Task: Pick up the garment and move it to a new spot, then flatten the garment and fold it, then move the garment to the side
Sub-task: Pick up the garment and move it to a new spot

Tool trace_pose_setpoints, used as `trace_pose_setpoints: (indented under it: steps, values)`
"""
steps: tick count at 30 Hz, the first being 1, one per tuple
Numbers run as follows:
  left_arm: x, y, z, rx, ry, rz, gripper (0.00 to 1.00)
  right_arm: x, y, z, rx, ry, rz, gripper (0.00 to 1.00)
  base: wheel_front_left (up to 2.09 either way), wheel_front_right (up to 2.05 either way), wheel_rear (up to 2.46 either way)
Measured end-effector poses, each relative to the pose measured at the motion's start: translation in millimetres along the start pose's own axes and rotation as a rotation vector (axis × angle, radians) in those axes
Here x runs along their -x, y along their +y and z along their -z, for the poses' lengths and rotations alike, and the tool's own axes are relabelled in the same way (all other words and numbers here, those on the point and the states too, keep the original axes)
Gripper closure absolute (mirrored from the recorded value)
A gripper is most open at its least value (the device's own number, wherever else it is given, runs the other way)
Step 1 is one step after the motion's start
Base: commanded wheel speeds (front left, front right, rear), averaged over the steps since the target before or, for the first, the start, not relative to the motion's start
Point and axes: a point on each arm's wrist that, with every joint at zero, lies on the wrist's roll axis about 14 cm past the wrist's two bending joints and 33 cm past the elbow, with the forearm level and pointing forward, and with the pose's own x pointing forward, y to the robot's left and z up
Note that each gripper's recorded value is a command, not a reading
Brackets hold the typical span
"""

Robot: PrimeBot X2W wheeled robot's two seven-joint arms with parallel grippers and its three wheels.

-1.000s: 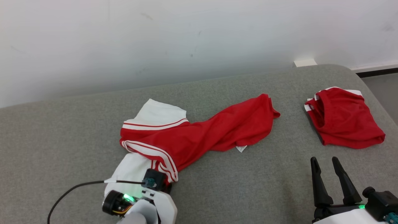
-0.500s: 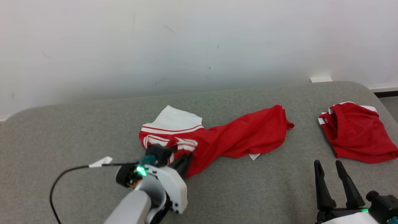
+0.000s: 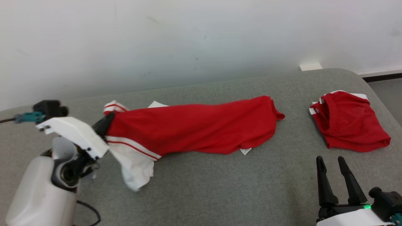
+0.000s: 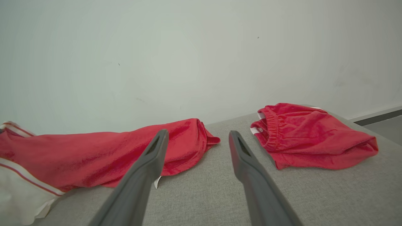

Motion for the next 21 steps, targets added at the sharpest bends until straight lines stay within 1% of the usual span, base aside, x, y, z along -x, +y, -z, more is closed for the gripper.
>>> trace_pose_setpoints:
  steps: [3, 6, 8, 9, 10, 11, 12, 13, 18, 21]
  values:
    - [-4, 46, 16, 0.132, 0.064, -0.099, 1.0, -3, -4, 0, 0.005, 0.002, 0.011, 0.0, 0.0, 0.0, 0.0]
    - [-4, 87, 35, 0.135, 0.113, -0.211, 1.0, -3, -12, 1, 0.012, 0.008, 0.033, 0.0, 0.0, 0.0, 0.0]
    - [-4, 108, 38, 0.135, 0.098, -0.267, 1.0, -5, -16, 0, 0.014, 0.006, 0.045, 0.0, 0.0, 0.0, 0.0]
    - [-6, 114, 39, 0.145, 0.086, -0.284, 0.98, -6, -18, 0, 0.013, 0.006, 0.051, 0.0, 0.0, 0.0, 0.0]
    - [-9, 117, 40, 0.148, 0.077, -0.293, 0.88, -6, -19, 0, 0.015, 0.008, 0.055, 0.0, 0.0, 0.0, 0.0]
    - [-10, 119, 40, 0.135, 0.066, -0.298, 0.59, -6, -21, 1, 0.017, 0.011, 0.058, 0.0, 0.0, 0.0, 0.0]
    - [-12, 121, 39, 0.113, 0.06, -0.3, 0.15, -6, -21, 2, 0.019, 0.014, 0.059, 0.0, 0.0, 0.0, 0.0]
    - [-12, 123, 38, 0.102, 0.055, -0.305, 0.0, -7, -20, 3, 0.019, 0.019, 0.054, 0.0, 0.0, 0.0, 0.0]
    - [-6, 126, 24, 0.073, -0.015, -0.316, 0.0, -15, -4, 4, 0.018, 0.019, 0.004, 0.0, 0.0, 0.0, 0.0]
    - [-3, 115, 8, 0.001, -0.064, -0.284, 0.0, -18, 3, 5, 0.019, 0.02, -0.022, 0.0, 0.0, 0.0, 0.0]
